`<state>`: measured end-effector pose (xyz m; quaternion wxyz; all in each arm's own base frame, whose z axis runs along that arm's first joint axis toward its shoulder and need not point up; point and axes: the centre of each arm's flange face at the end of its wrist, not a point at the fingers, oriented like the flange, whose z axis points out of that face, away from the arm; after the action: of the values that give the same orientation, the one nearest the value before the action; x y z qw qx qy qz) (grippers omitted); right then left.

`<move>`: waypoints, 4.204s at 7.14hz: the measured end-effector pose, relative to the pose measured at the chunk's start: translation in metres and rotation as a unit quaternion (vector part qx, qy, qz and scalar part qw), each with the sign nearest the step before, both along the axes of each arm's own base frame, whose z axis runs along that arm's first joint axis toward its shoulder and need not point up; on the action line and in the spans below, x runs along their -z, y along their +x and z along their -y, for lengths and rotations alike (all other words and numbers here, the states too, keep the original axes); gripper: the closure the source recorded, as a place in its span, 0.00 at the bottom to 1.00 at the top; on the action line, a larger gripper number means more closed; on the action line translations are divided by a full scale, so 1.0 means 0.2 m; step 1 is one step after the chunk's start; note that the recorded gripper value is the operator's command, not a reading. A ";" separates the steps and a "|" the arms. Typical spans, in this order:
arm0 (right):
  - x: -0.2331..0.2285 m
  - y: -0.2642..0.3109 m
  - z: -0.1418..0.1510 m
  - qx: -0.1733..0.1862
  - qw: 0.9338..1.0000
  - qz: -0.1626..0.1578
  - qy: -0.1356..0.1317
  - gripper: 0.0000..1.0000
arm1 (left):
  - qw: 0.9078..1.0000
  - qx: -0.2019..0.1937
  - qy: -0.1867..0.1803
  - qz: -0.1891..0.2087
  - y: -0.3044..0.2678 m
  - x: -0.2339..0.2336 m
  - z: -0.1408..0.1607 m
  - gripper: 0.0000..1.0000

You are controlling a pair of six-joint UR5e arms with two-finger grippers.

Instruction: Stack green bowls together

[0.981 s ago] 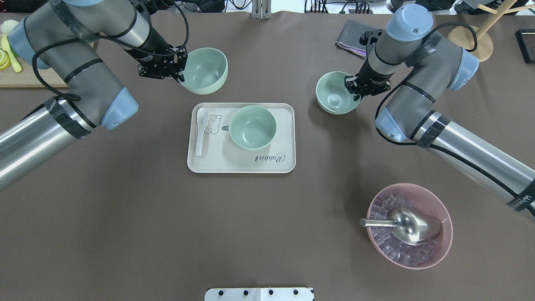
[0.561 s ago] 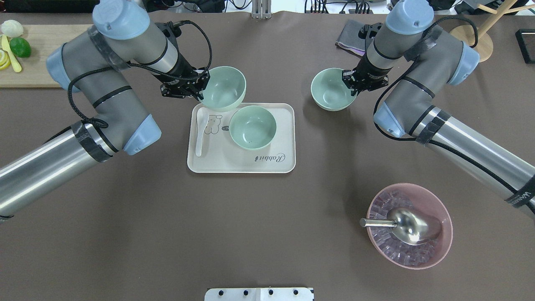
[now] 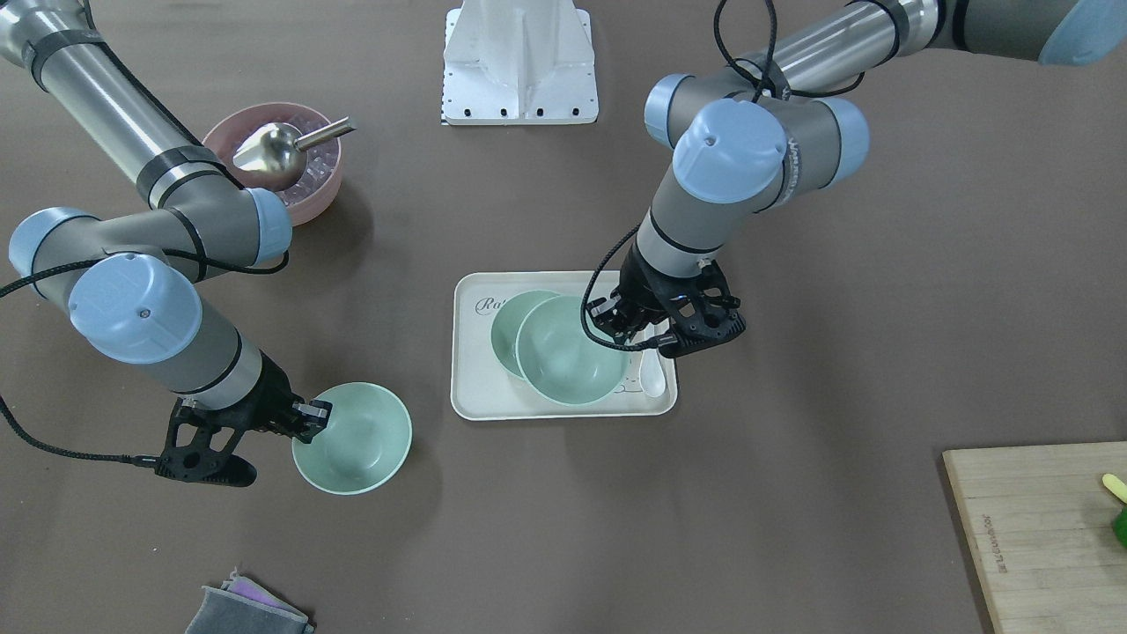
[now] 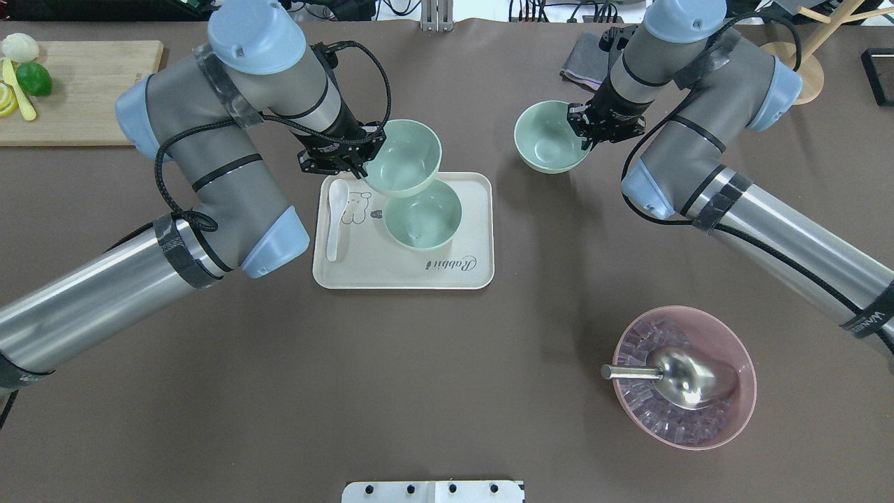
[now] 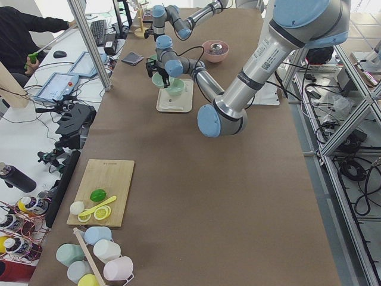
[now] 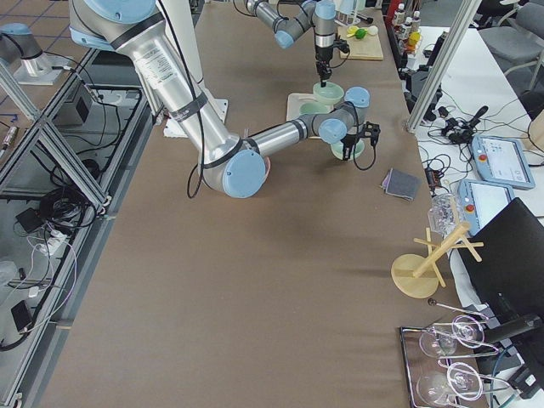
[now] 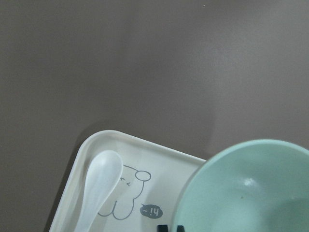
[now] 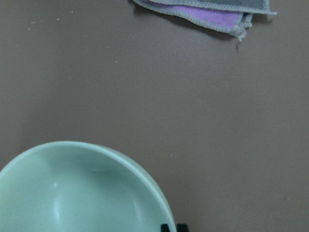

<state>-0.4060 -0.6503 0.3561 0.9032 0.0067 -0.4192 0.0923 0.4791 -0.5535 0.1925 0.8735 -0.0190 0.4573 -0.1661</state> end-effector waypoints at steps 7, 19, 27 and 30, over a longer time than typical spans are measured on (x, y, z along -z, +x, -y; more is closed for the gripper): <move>0.08 0.16 0.08 -0.003 0.999 0.034 -0.018 1.00 | 0.999 -0.018 0.016 0.027 0.24 0.01 -0.24 1.00; 0.05 0.16 0.07 -0.001 0.999 0.031 -0.018 1.00 | 0.999 -0.018 0.017 0.026 0.33 -0.06 -0.17 1.00; 0.06 0.17 0.07 -0.002 0.999 0.033 -0.018 1.00 | 0.999 -0.015 0.027 0.012 0.32 -0.05 -0.15 0.02; 0.20 0.21 0.03 -0.004 0.998 0.055 -0.017 1.00 | 1.000 0.002 0.030 -0.005 0.08 0.02 -0.01 0.02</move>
<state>-0.3648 -0.6565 0.3160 0.8782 -0.0120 -0.4668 0.1036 0.4949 -0.5515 0.1881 0.8710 0.0071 0.4664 -0.1543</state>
